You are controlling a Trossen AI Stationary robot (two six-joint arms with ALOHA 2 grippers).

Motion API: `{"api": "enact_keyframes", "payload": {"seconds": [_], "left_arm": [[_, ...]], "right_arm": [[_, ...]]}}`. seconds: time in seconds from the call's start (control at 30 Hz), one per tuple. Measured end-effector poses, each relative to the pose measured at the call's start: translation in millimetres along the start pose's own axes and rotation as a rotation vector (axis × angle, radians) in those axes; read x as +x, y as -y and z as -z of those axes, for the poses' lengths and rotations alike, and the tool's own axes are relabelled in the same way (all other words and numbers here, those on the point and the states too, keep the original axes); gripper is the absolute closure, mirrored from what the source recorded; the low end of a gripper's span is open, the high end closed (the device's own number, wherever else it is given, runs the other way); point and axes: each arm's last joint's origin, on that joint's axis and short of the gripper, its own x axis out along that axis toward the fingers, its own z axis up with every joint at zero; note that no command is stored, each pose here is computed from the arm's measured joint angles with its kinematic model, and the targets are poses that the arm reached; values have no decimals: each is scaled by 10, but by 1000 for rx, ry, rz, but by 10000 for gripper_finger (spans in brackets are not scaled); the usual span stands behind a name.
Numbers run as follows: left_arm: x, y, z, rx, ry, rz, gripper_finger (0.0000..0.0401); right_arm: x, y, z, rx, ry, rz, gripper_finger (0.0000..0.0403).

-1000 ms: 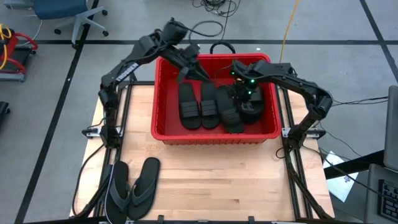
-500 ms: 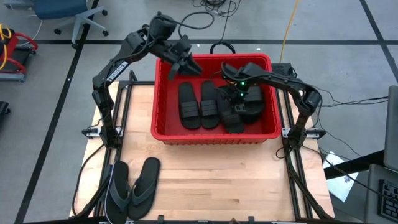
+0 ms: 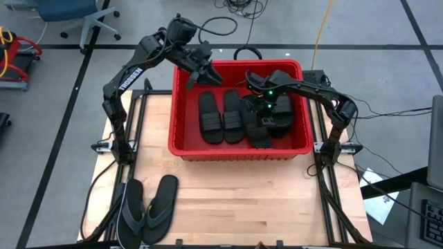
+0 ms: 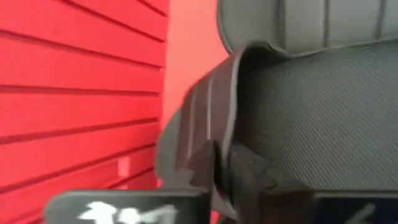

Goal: Pick and place slides into bin
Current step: Put the black slide into the red bin

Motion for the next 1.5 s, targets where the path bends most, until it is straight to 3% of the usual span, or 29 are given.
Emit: {"api": "enact_keyframes", "payload": {"seconds": [0.67, 1.03, 1.27, 1.5], "left_arm": [[0, -2, 2, -38, -2, -8, 281], [0, -2, 2, -38, -3, -8, 281], [0, -2, 2, -34, -2, -7, 281], [1, -1, 6, -34, -4, -1, 281]], "right_arm": [[-246, 343, 270, 209, 39, 105, 400], [-357, 461, 448, 246, 34, 110, 399], [-379, 466, 435, 252, 47, 143, 332], [-607, 277, 404, 192, 129, 246, 259]]}}
